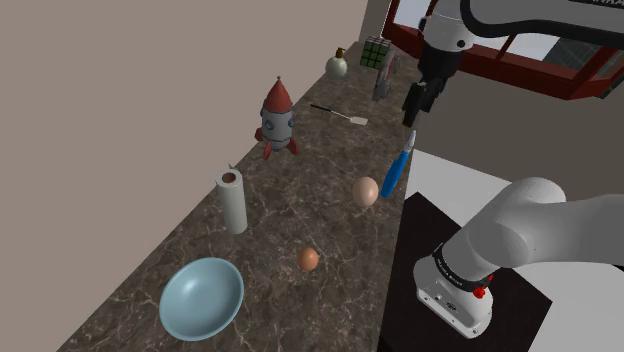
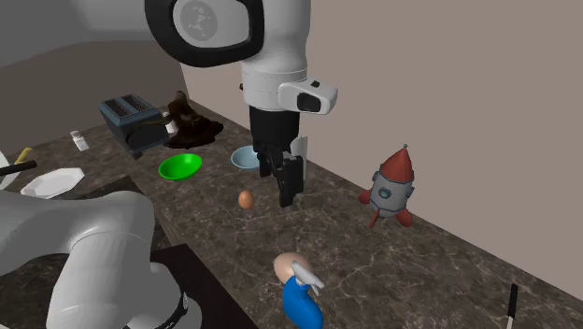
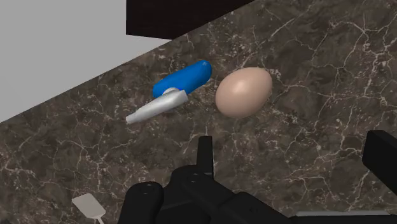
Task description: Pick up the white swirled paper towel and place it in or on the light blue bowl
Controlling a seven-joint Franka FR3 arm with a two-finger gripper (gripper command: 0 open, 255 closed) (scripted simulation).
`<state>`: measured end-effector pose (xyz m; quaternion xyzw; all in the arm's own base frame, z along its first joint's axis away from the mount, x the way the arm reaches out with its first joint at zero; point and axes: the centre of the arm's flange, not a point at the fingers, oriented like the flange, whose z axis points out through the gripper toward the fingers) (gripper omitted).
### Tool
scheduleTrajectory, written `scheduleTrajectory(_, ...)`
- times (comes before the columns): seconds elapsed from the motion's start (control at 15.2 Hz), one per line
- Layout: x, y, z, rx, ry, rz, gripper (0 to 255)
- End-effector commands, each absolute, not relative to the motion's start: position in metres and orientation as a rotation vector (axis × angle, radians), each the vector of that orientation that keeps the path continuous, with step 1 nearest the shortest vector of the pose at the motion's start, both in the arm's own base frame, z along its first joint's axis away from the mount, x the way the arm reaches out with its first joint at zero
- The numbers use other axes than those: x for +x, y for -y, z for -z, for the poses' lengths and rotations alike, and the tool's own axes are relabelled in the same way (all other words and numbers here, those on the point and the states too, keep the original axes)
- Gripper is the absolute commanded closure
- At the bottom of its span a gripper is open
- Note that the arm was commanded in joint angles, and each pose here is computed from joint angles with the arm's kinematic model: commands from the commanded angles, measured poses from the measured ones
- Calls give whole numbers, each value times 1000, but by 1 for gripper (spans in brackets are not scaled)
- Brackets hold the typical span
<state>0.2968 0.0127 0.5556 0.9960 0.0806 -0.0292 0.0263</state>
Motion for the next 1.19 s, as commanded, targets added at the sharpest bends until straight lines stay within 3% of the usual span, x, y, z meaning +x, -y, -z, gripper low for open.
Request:
scheduleTrajectory(0.0,297,-13,-556,3078,-249,90,0)
scheduleTrajectory(1.12,390,-197,-486,3120,-309,82,0)
